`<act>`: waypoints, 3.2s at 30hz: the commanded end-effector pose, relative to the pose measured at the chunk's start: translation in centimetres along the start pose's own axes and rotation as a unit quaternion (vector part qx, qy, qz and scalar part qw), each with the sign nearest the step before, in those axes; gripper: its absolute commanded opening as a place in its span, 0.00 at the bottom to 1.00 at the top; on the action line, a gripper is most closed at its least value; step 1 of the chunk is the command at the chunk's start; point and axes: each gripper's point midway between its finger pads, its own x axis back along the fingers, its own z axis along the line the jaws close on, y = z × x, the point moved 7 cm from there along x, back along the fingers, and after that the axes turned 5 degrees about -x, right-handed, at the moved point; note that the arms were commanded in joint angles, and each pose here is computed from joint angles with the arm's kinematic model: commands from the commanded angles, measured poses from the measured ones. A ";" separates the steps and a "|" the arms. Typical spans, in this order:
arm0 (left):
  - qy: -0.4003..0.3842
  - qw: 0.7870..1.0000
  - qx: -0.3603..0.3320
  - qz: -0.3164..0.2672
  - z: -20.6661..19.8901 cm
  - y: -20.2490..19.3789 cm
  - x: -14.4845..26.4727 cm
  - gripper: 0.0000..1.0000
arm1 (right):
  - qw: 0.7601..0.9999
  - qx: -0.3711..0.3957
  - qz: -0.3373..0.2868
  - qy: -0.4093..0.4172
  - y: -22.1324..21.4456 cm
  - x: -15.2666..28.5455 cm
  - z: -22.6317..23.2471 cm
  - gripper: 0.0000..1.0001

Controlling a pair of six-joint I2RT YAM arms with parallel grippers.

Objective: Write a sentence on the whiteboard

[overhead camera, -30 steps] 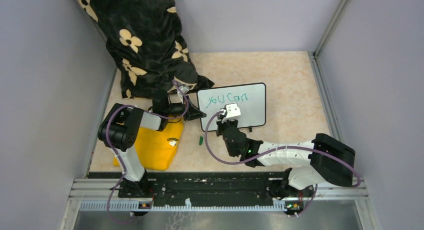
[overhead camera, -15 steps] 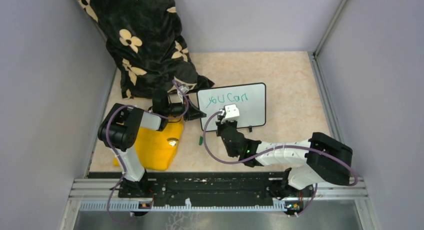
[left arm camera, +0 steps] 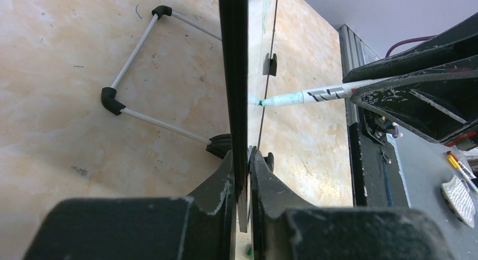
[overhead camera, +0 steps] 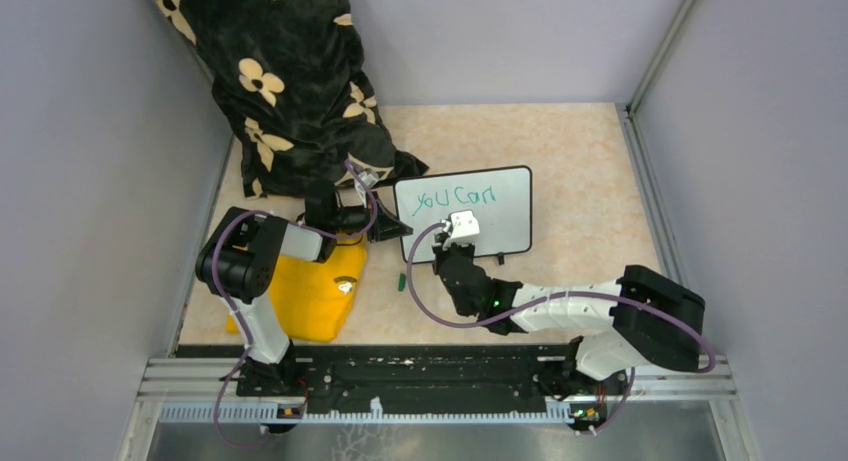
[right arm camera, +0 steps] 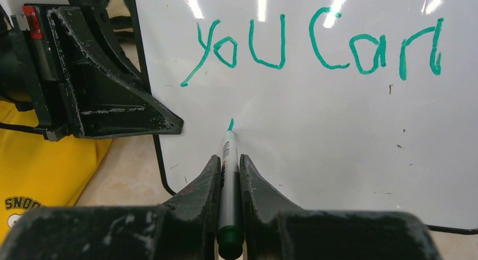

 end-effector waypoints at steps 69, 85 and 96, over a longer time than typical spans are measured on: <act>0.026 1.000 -0.006 0.016 0.8 -1.2 -0.4 0.00 | 0.998 0.010 0.050 0.040 -1.5 0.7 0.3 0.00; 0.024 1.000 -0.008 0.017 0.7 -1.1 -0.5 0.00 | 1.000 0.007 0.026 0.008 0.0 0.7 -1.2 0.00; 0.023 1.000 -0.009 0.017 0.7 -1.2 -0.5 0.00 | 0.999 -0.016 -0.008 0.041 2.4 1.5 -1.4 0.00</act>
